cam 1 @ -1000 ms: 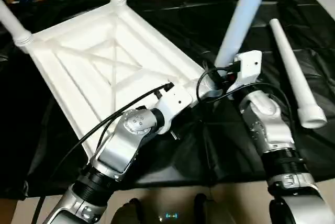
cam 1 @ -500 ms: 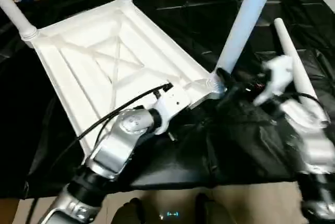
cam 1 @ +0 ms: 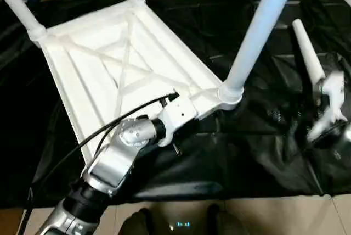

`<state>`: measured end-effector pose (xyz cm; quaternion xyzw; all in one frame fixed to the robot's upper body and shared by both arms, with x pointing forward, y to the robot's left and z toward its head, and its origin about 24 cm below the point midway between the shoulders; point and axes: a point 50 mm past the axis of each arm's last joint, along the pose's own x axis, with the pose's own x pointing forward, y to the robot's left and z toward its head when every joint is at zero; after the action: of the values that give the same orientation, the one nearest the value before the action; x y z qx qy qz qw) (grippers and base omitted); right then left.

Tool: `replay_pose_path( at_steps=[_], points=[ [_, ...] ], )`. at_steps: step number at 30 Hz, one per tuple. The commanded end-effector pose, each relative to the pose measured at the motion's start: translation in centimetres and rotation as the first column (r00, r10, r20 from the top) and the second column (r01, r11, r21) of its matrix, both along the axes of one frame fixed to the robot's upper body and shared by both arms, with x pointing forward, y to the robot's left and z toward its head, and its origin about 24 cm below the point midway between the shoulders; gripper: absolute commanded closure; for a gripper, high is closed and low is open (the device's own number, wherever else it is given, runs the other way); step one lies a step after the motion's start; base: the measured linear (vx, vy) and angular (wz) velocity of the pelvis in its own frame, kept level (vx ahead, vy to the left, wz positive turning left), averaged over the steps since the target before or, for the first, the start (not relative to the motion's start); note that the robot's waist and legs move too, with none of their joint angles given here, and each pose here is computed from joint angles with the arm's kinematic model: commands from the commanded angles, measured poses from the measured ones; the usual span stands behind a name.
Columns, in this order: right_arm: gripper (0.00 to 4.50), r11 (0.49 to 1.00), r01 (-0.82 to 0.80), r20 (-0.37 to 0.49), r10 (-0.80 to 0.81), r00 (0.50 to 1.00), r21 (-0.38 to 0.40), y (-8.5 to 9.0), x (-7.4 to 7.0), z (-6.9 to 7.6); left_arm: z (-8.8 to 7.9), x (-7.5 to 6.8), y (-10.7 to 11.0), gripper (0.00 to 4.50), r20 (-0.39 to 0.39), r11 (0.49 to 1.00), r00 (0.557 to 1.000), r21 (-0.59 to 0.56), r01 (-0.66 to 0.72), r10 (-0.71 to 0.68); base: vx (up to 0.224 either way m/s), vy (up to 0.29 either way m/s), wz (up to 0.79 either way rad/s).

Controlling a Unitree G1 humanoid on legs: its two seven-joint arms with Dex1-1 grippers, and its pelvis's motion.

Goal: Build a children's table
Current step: Insert table leg to table base

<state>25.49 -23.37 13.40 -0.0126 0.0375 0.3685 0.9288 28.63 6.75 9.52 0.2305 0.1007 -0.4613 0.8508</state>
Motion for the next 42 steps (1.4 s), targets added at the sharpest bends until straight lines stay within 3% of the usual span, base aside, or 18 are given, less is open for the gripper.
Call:
replay_pose_path(
  at_steps=[1,6,7,8,12,14,20,28,31,36,42],
  points=[
    [0.13,1.000,-0.012,-0.008,0.012,1.000,-0.015,-0.2,-0.5,0.1,-2.7,-0.5,0.7,4.50,-0.112,0.998,0.994,0.058,0.007,0.000,0.000,0.000,0.00],
    [0.13,0.989,0.126,-0.016,-0.127,0.992,-0.077,-2.2,-0.7,-0.9,-2.6,-0.6,0.6,4.50,-0.110,0.997,0.993,0.054,0.048,-0.042,0.000,0.000,0.00],
    [0.13,0.968,0.161,-0.017,-0.167,0.986,-0.191,-3.0,-1.0,-1.8,-2.6,-0.8,0.6,4.50,-0.110,0.996,0.991,0.050,0.075,-0.069,0.000,0.000,0.00],
    [0.13,0.958,0.160,-0.021,-0.169,0.985,-0.236,-3.0,-1.3,-2.2,-2.6,-0.8,0.6,4.50,-0.111,0.996,0.991,0.048,0.080,-0.074,0.000,0.000,0.00],
    [0.13,0.970,0.147,-0.039,-0.158,0.987,-0.196,-2.2,-1.8,-2.6,-2.5,-0.7,0.6,4.50,-0.103,0.996,0.992,0.039,0.078,-0.074,0.000,0.000,0.00],
    [0.13,0.977,0.151,-0.019,-0.155,0.988,-0.149,-0.8,-2.0,-2.9,-2.2,-0.5,0.7,4.50,-0.082,0.996,0.993,0.010,0.083,-0.082,0.000,0.000,0.00],
    [0.13,0.976,0.188,0.050,-0.183,0.982,-0.111,1.3,-2.1,-3.4,-2.2,-0.7,1.3,4.50,-0.078,0.993,0.990,-0.005,0.115,-0.115,0.000,0.000,0.00],
    [0.13,0.978,0.100,0.075,-0.088,0.993,-0.181,4.6,-3.5,-4.3,-2.3,-0.2,2.0,4.50,-0.068,0.993,0.991,0.007,0.117,-0.116,0.000,0.000,0.00],
    [0.13,0.983,0.068,0.069,-0.057,0.996,-0.168,5.7,-3.8,-4.4,-2.3,-0.2,2.1,4.50,-0.066,0.992,0.990,0.007,0.123,-0.122,0.000,0.000,0.00],
    [0.13,0.985,0.063,0.070,-0.052,0.996,-0.160,6.4,-4.1,-4.4,-2.2,-0.2,2.4,4.50,-0.068,0.990,0.988,0.003,0.142,-0.142,0.000,0.000,0.00],
    [0.13,0.975,0.168,0.152,-0.146,0.977,-0.143,5.9,-3.6,-3.6,-2.1,-0.1,2.6,4.50,-0.064,0.989,0.987,0.012,0.145,-0.144,0.000,0.000,0.00]
  ],
)
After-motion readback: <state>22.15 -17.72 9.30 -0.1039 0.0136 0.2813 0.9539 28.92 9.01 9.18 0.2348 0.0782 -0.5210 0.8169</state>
